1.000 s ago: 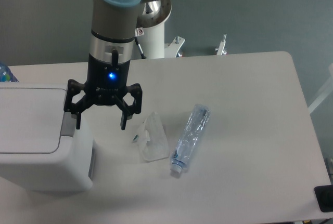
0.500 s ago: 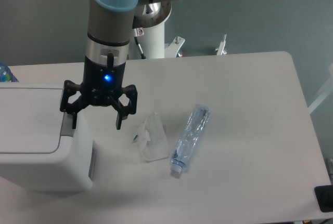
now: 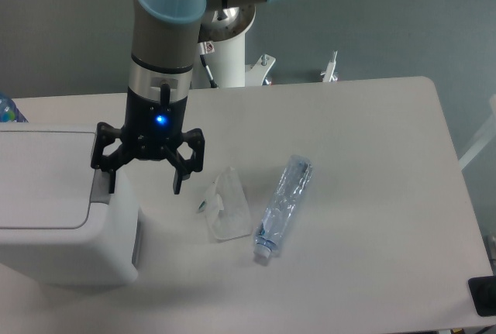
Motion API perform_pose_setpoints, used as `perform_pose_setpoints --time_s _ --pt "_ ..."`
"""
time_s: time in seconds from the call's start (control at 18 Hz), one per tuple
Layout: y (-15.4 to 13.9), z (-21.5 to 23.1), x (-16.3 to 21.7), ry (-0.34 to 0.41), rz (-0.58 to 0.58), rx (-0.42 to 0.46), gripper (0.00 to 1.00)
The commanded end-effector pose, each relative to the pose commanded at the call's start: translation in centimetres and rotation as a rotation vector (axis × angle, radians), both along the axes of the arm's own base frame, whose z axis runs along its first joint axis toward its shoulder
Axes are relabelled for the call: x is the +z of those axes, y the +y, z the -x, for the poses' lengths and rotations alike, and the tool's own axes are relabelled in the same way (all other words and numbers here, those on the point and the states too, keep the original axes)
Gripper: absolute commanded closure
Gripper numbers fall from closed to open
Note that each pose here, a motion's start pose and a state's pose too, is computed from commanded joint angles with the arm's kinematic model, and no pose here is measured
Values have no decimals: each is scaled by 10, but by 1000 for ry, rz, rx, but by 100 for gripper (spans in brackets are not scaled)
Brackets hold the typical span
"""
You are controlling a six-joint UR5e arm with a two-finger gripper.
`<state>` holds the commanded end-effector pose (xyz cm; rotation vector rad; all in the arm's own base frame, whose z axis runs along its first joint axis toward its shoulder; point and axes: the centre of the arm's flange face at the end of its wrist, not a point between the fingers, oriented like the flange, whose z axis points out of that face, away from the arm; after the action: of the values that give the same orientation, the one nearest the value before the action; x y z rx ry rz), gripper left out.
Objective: Open the trash can
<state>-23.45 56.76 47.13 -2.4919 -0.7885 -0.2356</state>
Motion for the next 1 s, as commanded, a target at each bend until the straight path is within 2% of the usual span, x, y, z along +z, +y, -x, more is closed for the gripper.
perform_pose_setpoints --time_s 1.0 --pt "0 -1 -4 -6 6 0 0"
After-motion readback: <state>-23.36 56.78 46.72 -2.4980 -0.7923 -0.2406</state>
